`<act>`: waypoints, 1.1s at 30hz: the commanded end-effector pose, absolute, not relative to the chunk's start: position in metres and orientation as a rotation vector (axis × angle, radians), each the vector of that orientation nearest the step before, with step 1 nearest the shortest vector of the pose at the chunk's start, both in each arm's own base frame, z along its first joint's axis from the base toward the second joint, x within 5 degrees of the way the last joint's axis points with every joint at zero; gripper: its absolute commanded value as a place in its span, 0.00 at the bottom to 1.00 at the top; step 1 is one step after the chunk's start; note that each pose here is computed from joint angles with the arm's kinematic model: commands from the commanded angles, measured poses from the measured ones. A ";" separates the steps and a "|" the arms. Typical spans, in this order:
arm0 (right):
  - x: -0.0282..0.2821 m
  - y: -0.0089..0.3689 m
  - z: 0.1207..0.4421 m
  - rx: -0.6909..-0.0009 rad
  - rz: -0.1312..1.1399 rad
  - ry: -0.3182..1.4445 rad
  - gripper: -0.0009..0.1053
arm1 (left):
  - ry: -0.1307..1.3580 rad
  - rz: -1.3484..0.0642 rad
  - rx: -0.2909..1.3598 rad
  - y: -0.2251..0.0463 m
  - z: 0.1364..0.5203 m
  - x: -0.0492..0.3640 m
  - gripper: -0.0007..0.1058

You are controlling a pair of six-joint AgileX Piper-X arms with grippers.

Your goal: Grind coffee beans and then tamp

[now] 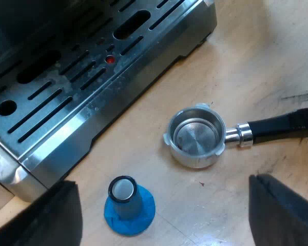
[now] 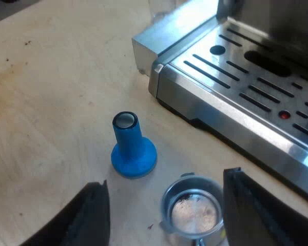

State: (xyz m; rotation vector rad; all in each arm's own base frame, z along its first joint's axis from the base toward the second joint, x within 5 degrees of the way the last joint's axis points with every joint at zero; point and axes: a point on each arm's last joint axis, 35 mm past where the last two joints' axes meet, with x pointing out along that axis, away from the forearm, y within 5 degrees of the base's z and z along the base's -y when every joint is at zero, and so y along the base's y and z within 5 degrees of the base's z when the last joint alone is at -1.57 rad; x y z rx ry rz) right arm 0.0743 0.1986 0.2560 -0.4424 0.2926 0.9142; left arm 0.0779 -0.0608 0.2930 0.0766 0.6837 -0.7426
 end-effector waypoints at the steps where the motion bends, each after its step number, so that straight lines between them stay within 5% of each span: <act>1: 0.074 0.202 0.254 -0.482 0.955 0.229 0.49 | 0.672 -0.711 0.077 -0.060 0.295 0.078 0.65; 6: 0.075 0.205 0.247 -0.520 0.963 0.223 0.50 | 0.669 -0.689 0.084 -0.059 0.295 0.078 0.65; 7: 0.078 0.213 0.240 -0.527 0.953 0.227 0.63 | 0.667 -0.689 0.084 -0.059 0.296 0.078 0.65; 8: 0.079 0.216 0.238 -0.527 0.953 0.227 0.65 | 0.665 -0.690 0.083 -0.059 0.296 0.078 0.65; 18: 0.084 0.234 0.218 -0.526 0.956 0.245 0.64 | 0.651 -0.691 0.080 -0.066 0.295 0.089 0.65; 33: 0.085 0.236 0.216 -0.505 0.955 0.246 0.64 | 0.960 -0.649 0.154 -0.097 0.250 0.135 0.65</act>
